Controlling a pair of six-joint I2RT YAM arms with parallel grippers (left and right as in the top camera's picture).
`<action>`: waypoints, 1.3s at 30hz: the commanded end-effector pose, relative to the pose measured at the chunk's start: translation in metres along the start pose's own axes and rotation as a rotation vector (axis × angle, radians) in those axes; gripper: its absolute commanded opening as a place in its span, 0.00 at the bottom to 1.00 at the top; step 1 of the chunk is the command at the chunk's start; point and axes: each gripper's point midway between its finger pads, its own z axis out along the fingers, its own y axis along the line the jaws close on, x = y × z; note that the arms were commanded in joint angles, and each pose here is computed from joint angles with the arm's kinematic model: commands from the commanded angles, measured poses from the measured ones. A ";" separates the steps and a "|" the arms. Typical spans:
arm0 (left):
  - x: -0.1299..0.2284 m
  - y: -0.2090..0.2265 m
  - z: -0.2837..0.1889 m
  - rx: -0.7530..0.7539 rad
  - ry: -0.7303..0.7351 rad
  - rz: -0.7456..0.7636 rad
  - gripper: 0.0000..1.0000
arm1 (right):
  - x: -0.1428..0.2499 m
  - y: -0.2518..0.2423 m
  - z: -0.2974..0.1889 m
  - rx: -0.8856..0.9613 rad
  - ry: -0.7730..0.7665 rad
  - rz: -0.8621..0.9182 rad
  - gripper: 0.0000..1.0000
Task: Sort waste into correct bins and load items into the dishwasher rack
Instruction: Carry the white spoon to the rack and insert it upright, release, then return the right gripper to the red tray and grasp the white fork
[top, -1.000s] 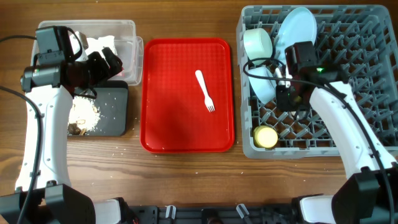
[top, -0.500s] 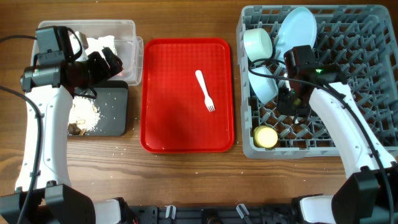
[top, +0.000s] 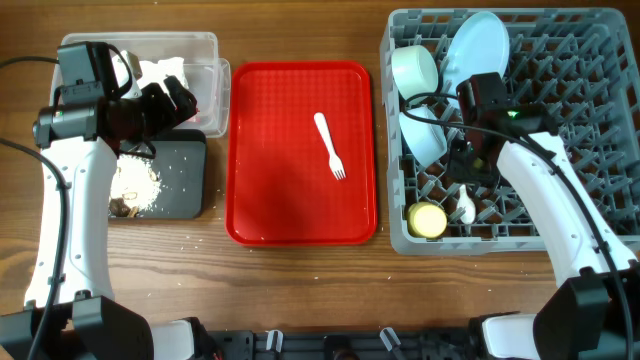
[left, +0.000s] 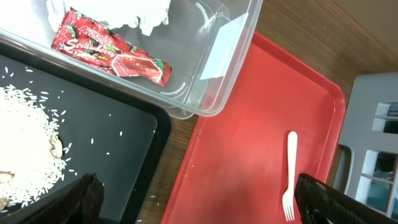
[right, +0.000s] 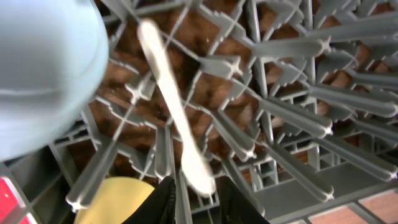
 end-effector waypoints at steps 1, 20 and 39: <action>-0.006 0.000 -0.005 -0.005 -0.023 0.010 1.00 | -0.013 -0.001 -0.006 0.002 -0.041 0.018 0.24; -0.006 0.000 -0.005 -0.005 -0.023 0.010 1.00 | -0.053 0.242 -0.098 -0.710 -0.209 -0.340 0.44; -0.006 0.000 -0.005 -0.005 -0.022 0.010 1.00 | -0.037 0.272 0.033 -0.587 0.025 -0.341 0.34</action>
